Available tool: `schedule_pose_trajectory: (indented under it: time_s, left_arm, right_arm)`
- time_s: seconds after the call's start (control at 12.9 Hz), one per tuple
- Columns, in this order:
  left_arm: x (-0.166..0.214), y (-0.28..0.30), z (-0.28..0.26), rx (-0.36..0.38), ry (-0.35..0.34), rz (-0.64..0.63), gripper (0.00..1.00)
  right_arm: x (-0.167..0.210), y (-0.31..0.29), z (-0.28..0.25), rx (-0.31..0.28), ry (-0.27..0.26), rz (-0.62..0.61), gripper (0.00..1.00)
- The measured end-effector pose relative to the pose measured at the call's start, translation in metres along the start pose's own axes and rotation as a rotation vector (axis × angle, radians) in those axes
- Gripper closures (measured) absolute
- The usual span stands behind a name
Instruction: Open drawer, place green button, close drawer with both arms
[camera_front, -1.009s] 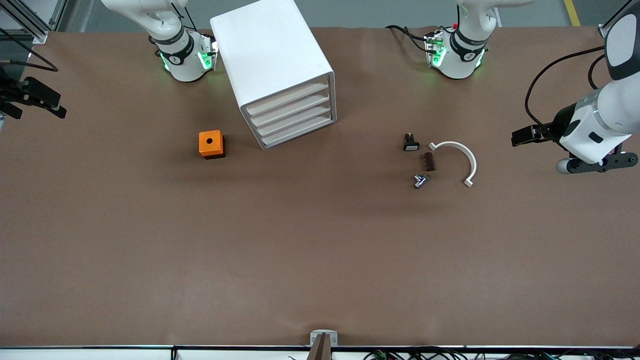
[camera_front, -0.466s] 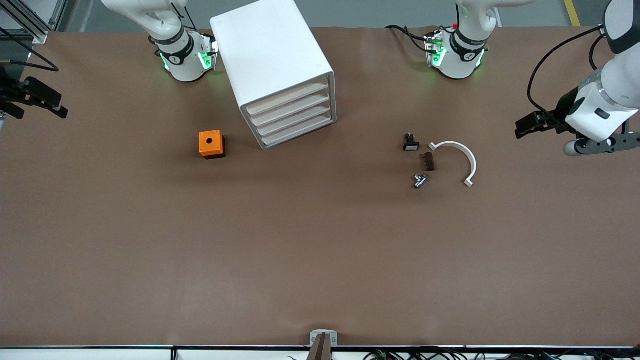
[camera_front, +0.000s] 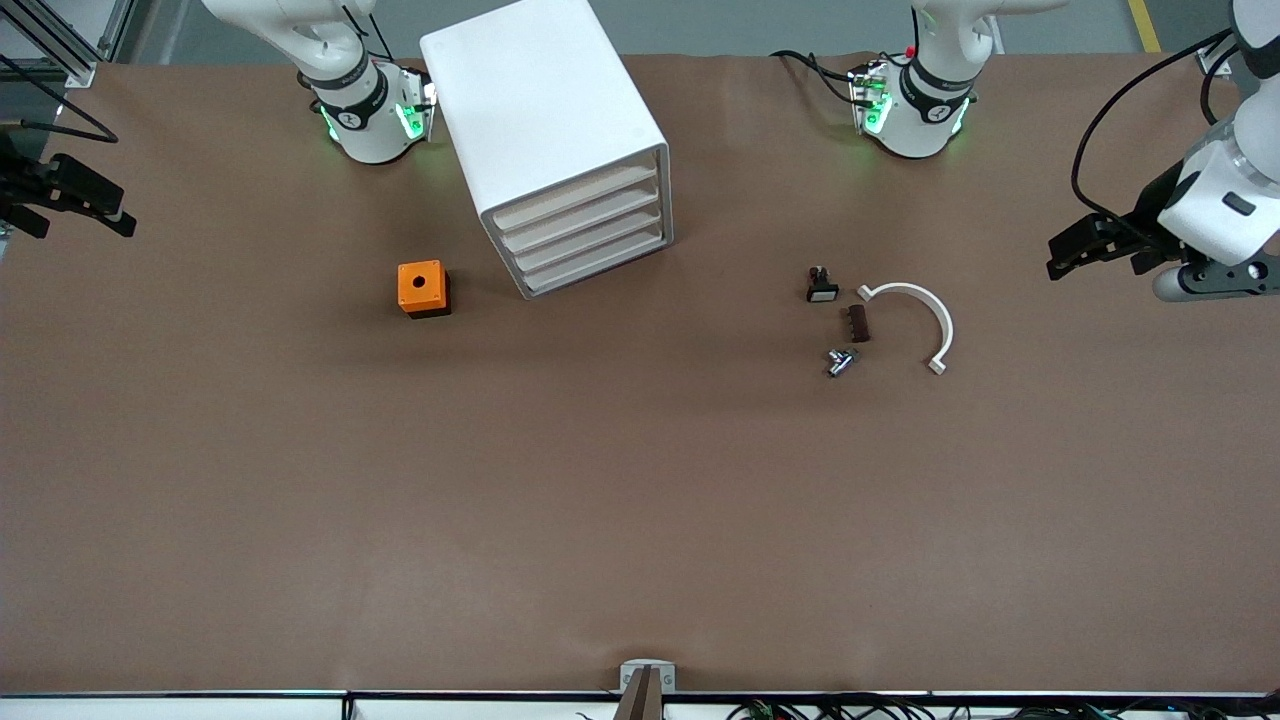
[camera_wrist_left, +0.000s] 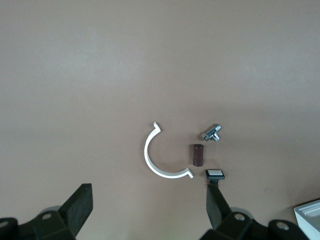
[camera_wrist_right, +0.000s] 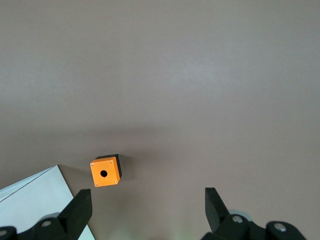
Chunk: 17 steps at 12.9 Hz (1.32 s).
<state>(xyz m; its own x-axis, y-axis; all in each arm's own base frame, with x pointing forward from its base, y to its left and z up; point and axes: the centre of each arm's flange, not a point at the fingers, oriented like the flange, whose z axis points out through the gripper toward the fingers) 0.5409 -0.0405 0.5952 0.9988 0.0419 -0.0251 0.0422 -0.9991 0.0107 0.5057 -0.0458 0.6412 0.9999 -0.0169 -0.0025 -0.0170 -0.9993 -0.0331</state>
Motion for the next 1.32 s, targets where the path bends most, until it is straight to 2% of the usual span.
schedule_pose_trajectory:
  time_s: [1.32]
  left_arm:
    - [0.002,-0.009,-0.034,-0.006,0.062,0.012,0.00]
  right_arm:
    - [0.000,0.002,0.000,-0.009,-0.001,0.001,0.00]
